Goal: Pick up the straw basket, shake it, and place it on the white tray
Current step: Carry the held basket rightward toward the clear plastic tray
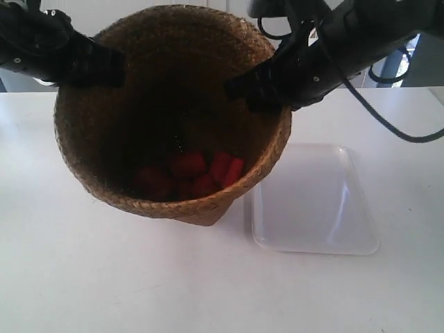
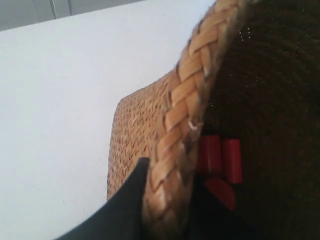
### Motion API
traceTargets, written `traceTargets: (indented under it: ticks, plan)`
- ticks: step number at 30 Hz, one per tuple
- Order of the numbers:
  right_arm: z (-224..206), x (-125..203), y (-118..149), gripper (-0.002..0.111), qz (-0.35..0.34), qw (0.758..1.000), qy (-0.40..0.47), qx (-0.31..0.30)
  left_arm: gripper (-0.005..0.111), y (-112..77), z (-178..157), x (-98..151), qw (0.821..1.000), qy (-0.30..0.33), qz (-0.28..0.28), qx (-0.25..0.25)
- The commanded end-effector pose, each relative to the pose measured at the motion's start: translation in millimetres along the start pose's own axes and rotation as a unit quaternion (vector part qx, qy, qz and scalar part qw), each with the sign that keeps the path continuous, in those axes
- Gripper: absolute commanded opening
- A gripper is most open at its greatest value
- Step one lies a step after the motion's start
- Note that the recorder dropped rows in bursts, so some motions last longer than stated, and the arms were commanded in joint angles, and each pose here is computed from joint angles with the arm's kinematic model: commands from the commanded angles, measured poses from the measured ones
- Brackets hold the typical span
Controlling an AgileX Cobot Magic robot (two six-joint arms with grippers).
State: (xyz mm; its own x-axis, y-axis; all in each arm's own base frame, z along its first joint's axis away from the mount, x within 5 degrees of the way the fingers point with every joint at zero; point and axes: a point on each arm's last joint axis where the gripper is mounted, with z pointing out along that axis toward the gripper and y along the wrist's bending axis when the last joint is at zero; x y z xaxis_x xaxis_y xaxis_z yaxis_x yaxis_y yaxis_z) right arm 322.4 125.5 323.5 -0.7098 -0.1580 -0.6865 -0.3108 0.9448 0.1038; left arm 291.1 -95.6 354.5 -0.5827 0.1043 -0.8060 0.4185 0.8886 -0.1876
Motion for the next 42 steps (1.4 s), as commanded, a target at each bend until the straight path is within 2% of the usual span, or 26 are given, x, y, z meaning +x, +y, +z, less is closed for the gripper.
traceTargets:
  ticks: [1,4,6,7,8,9,10,12,14,19,25,27,29,30,31,32,34,42]
  plan:
    - [-9,-6,2,0.0,0.003,1.0,-0.026,-0.004,0.0,-7.6,-15,-12,0.999,-0.048,-0.003,0.008]
    - [-12,-8,2,0.0,0.004,1.0,-0.023,-0.005,0.0,-7.7,-14,-12,0.999,-0.039,-0.002,0.01]
    - [-47,-22,9,0.0,-0.007,0.999,-0.045,-0.029,0.0,-21.0,-40,-25,0.998,-0.051,-0.004,0.043]
    - [-72,-29,18,0.0,-0.027,0.995,-0.082,-0.056,0.0,-29.4,-55,-31,0.995,-0.074,0.037,0.047]
    - [-89,-33,26,0.0,-0.038,0.987,-0.136,-0.073,0.0,-31.5,-57,-31,0.993,-0.093,0.064,0.035]
    - [-88,-33,29,0.0,-0.042,0.981,-0.175,-0.07,0.0,-28.5,-49,-26,0.993,-0.102,0.055,0.019]
    - [-69,-26,26,0.0,-0.05,0.982,-0.174,-0.053,0.0,-21.1,-33,-17,0.996,-0.083,0.014,0.009]
    - [-30,-9,14,0.0,-0.015,0.996,-0.076,-0.035,0.0,-5.9,-14,-3,0.999,-0.027,-0.037,0.001]
    - [-13,3,10,0.0,0.007,0.999,0.002,-0.032,0.0,-5.0,-11,0,1.0,-0.015,-0.026,0.002]
    - [-20,-2,10,0.0,-0.004,0.999,-0.036,-0.032,0.0,-6.6,-24,-8,0.999,-0.048,-0.015,-0.005]
    - [-20,-5,10,0.0,-0.004,0.999,-0.04,-0.032,0.0,-8.3,-21,-3,1.0,-0.013,-0.012,0.008]
    - [-48,-19,15,0.0,-0.001,0.997,-0.057,-0.048,0.0,-24.2,-50,-20,0.998,-0.04,-0.008,0.046]
    - [-96,-33,27,0.0,-0.025,0.989,-0.121,-0.08,0.0,-40.0,-84,-32,0.992,-0.097,0.059,0.061]
    - [-110,-35,32,0.0,-0.039,0.983,-0.16,-0.085,0.0,-41.0,-87,-31,0.989,-0.121,0.074,0.05]
    - [-103,-33,32,0.0,-0.055,0.976,-0.198,-0.067,0.0,-34.8,-76,-24,0.99,-0.124,0.063,0.031]
    - [-59,-19,23,0.0,-0.029,0.987,-0.151,-0.045,0.0,-17.7,-45,-8,0.997,-0.077,0.001,0.016]
    - [-28,-1,15,0.0,0.003,0.999,-0.028,-0.035,0.0,-13.9,-31,4,0.999,-0.034,0.0,0.022]
    - [-24,2,15,0.0,0.004,0.999,-0.021,-0.038,0.0,-15.6,-32,2,0.999,-0.046,0.005,0.021]
